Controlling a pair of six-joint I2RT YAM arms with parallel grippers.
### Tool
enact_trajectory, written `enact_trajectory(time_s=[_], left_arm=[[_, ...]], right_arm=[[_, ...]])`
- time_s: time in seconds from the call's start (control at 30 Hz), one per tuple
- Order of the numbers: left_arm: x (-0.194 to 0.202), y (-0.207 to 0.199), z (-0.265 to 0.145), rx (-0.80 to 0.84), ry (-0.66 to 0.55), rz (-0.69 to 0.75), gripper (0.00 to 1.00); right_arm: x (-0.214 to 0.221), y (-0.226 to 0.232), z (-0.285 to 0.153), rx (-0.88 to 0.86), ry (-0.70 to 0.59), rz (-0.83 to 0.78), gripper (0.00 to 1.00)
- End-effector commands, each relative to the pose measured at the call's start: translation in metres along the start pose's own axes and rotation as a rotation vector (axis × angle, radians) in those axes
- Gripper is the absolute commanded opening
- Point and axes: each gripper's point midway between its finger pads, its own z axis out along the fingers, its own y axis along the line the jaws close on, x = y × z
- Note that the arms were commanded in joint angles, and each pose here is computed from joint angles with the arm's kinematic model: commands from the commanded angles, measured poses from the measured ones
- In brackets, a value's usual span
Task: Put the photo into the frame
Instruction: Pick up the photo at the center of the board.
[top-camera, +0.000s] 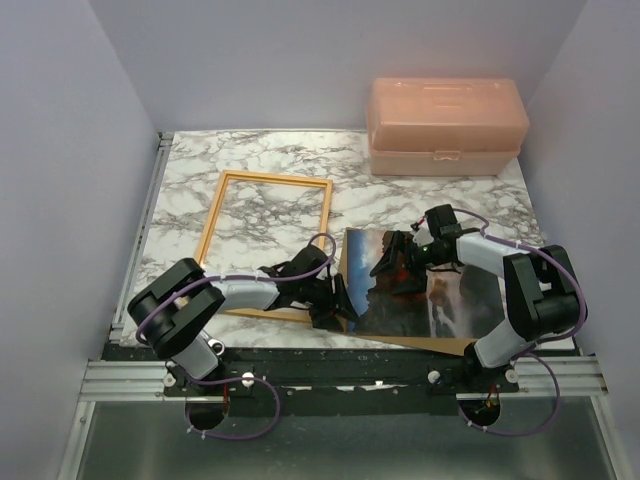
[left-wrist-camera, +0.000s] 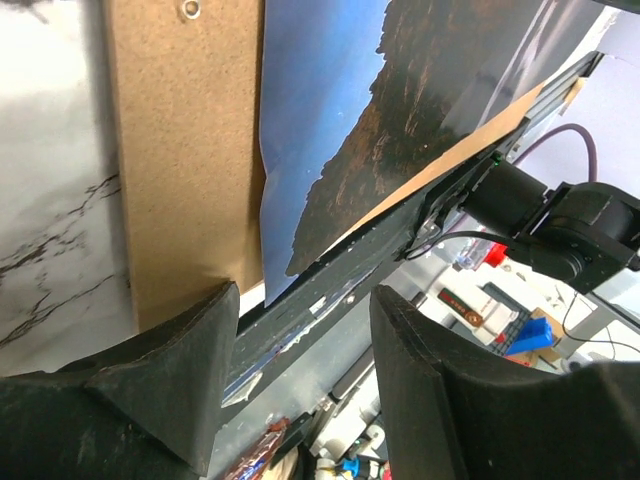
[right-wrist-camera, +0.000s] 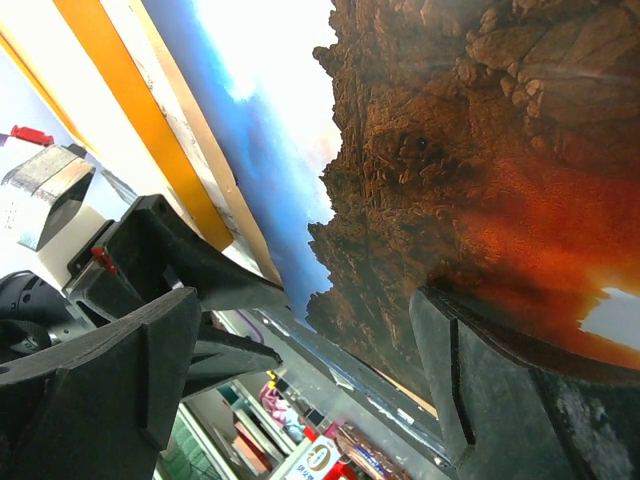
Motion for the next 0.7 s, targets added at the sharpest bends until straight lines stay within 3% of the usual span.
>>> enact_trajectory(time_s=[0.0,0.47,0.6,0.67], left_arm=[[0.003,-0.001,0.010,0.029,0.033,-0.031,0.56],[-0.005,-0.016,0.020,0.128,-0.011,-0.106,0.41],[-0.008,-0.018,0.021,0.122,-0.021,-0.095,0.27],[-0.008,-0.018,0.020,0.107,-0.023,-0.083,0.13]], right_arm=[[0.015,-0.050,0.015,0.176,0.025,0.028,0.96],[0.013,-0.049,0.016,0.170,0.025,0.026,0.95],[0.012,-0.045,0.014,0.155,0.021,0.018,0.96],[0.011,-0.040,0.012,0.145,0.013,0.009,0.96]])
